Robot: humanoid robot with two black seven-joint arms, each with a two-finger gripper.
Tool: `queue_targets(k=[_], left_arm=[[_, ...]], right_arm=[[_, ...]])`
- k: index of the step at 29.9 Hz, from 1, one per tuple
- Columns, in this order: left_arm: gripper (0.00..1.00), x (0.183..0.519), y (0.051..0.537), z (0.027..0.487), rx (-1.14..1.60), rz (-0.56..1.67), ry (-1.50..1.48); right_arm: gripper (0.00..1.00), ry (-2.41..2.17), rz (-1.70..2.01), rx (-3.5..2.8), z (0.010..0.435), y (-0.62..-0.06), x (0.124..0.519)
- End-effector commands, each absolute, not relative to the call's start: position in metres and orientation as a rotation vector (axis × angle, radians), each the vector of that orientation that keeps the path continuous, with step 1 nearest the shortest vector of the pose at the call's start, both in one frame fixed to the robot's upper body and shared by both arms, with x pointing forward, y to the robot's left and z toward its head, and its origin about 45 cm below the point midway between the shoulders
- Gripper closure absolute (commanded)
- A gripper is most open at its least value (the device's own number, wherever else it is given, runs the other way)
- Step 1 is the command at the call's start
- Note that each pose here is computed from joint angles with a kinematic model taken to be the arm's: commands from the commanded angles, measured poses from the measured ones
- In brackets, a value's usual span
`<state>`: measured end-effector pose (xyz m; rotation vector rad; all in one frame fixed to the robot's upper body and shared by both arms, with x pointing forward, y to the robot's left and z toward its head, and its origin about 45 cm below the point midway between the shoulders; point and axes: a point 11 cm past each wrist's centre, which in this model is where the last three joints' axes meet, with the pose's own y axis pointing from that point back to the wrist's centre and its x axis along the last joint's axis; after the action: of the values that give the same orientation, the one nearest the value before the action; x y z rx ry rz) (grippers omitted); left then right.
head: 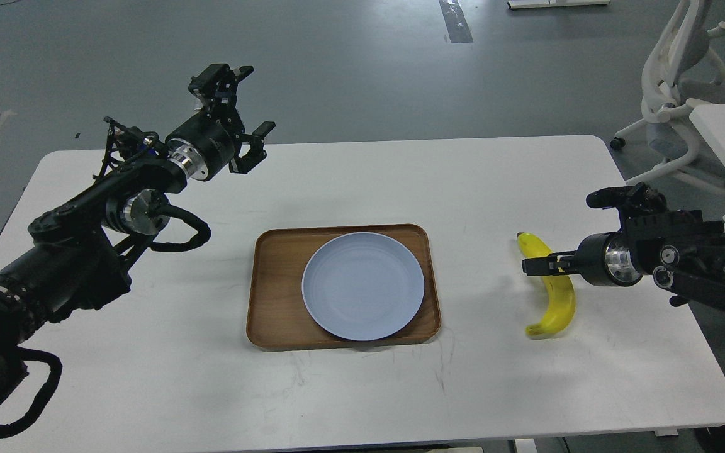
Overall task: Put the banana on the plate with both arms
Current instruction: 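Grasp the yellow banana with the right gripper, then carry the banana with the right gripper onto the plate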
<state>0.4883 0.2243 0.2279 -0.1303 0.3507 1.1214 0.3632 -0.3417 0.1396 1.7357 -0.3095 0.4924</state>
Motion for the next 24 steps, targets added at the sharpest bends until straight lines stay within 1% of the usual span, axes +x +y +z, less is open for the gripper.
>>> queue_targets(k=[1, 2, 4, 7, 8, 9, 10, 11, 15, 17, 19, 21, 22, 23, 24], left_arm=[[0.02, 0.488, 0.223, 0.226, -0.130, 1.119, 0.353], [0.02, 0.488, 0.223, 0.226, -0.129, 1.121, 0.353], [0.02, 0.487, 0.223, 0.225, -0.123, 1.121, 0.350], [0.02, 0.487, 0.225, 0.223, -0.114, 1.125, 0.345], [0.02, 0.486, 0.226, 0.221, -0.108, 1.131, 0.345], [0.02, 0.485, 0.228, 0.218, -0.103, 1.136, 0.350], [0.02, 0.484, 0.229, 0.215, -0.100, 1.139, 0.352], [0.02, 0.483, 0.230, 0.213, -0.096, 1.142, 0.354], [0.02, 0.483, 0.231, 0.212, -0.093, 1.145, 0.354], [0.02, 0.484, 0.231, 0.213, -0.093, 1.144, 0.351], [0.02, 0.484, 0.231, 0.213, -0.092, 1.146, 0.351], [0.02, 0.484, 0.231, 0.213, -0.092, 1.146, 0.351], [0.02, 0.484, 0.230, 0.213, -0.092, 1.144, 0.352], [0.02, 0.484, 0.230, 0.213, -0.092, 1.145, 0.351], [0.02, 0.484, 0.230, 0.213, -0.092, 1.145, 0.351]], right_arm=[[0.32, -0.299, 0.480, 1.739, 0.134, -0.343, 0.358], [0.46, -0.296, 0.478, 1.739, 0.133, -0.342, 0.357], [0.57, -0.281, 0.469, 1.740, 0.128, -0.343, 0.353], [0.71, -0.257, 0.487, 1.747, 0.126, -0.334, 0.353], [0.81, -0.258, 0.496, 1.755, 0.128, -0.331, 0.355], [0.85, -0.257, 0.499, 1.759, 0.129, -0.330, 0.356], [0.92, -0.264, 0.510, 1.767, 0.132, -0.328, 0.359], [0.95, -0.264, 0.522, 1.783, 0.135, -0.324, 0.361], [0.95, -0.264, 0.576, 1.836, 0.145, -0.307, 0.370], [0.95, -0.254, 0.660, 1.887, 0.161, -0.279, 0.383], [0.95, -0.246, 0.711, 1.911, 0.175, -0.265, 0.391], [0.95, -0.213, 0.790, 1.939, 0.194, -0.239, 0.401], [0.95, -0.174, 0.841, 1.952, 0.202, -0.217, 0.405], [0.95, -0.127, 0.891, 1.954, 0.208, -0.196, 0.407], [0.95, -0.101, 0.913, 1.951, 0.210, -0.186, 0.408]])
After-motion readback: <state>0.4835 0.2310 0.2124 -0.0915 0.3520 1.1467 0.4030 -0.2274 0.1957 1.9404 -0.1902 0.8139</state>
